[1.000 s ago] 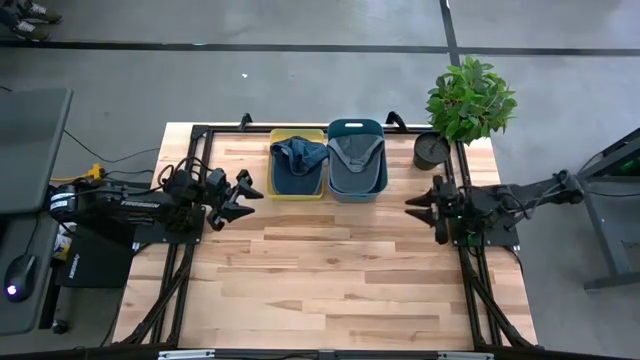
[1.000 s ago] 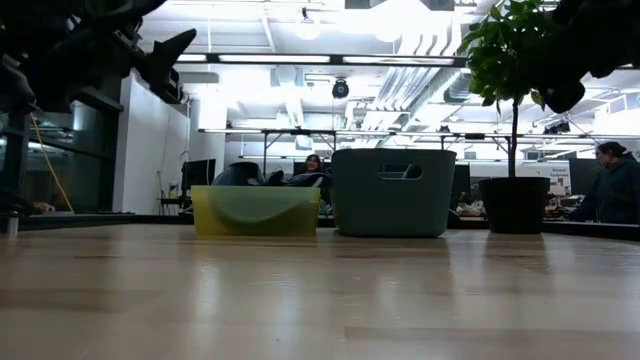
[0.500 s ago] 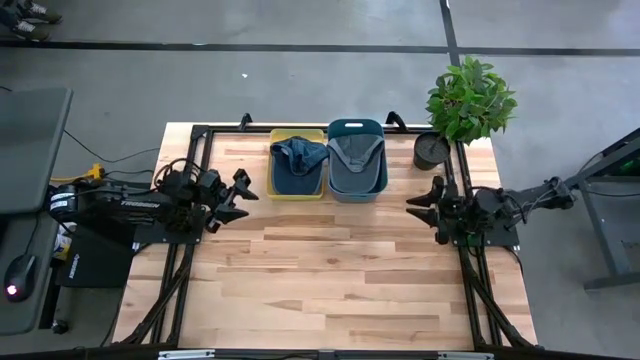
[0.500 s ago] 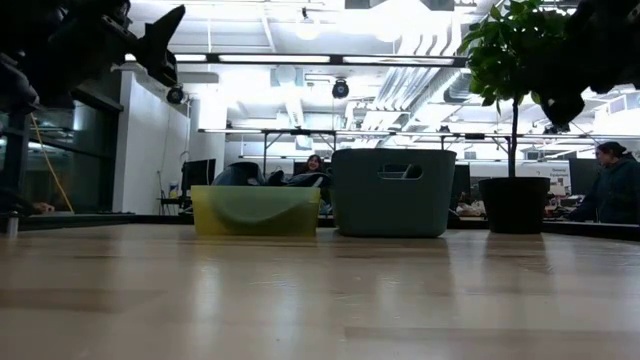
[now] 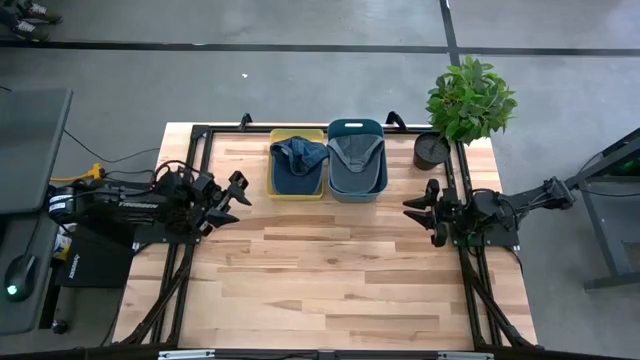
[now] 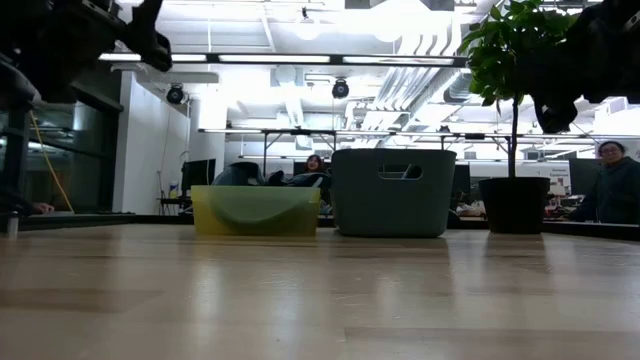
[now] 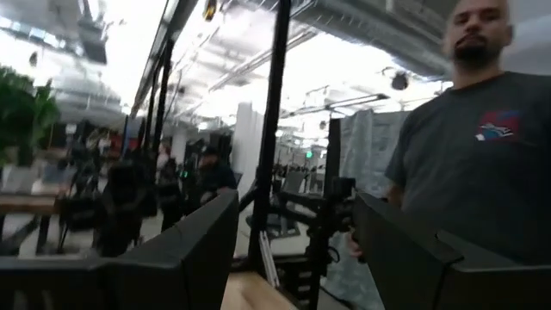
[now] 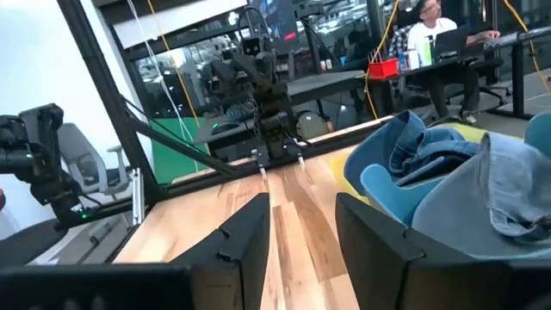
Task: Pick & Place hat
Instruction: Return to Home Position
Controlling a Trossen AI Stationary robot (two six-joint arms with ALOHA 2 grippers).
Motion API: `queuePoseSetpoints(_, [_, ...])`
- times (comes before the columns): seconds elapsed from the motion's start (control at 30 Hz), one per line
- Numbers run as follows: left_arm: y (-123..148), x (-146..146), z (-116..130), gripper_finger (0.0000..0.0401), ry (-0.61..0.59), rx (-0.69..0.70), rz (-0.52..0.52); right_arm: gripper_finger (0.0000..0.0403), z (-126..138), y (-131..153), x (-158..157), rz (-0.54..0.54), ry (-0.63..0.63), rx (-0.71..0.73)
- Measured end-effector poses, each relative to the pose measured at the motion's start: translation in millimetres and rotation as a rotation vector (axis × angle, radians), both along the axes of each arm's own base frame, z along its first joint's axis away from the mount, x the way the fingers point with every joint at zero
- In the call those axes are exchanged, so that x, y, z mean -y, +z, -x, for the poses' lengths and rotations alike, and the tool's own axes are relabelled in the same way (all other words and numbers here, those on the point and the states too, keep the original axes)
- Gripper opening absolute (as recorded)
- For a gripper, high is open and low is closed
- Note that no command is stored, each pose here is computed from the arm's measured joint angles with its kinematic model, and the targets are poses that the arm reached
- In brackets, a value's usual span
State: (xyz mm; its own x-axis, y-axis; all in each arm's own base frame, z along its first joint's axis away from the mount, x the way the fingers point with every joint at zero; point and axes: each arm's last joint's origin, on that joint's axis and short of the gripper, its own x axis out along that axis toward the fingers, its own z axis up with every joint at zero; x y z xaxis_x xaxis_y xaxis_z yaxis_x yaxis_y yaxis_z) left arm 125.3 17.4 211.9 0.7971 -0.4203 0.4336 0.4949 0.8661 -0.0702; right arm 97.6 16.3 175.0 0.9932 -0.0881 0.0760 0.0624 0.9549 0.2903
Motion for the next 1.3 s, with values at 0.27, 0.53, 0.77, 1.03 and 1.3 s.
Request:
queuePoseSetpoints(0.27, [-2, -1, 1, 0.0229, 0.061, -0.037, 0.033, 0.0128, 0, 0, 0, 0.006, 0.005, -0.002])
queuePoseSetpoints(0.53, [-3, -2, 8, 0.0229, 0.178, -0.088, 0.09, 0.0128, 0, 0, -1, 0.009, 0.031, -0.003])
queuePoseSetpoints(0.77, [-7, -1, 17, 0.0229, 0.234, -0.14, 0.129, 0.0128, 0, -1, -1, 0.019, 0.028, -0.01])
queuePoseSetpoints(1.03, [-12, 0, 26, 0.0229, 0.291, -0.18, 0.126, 0.0128, 0, -1, -1, 0.011, 0.027, -0.009])
queuePoseSetpoints(1.3, [-23, 4, 34, 0.0229, 0.238, -0.272, 0.088, 0.0128, 0, -1, 1, 0.042, -0.037, -0.013])
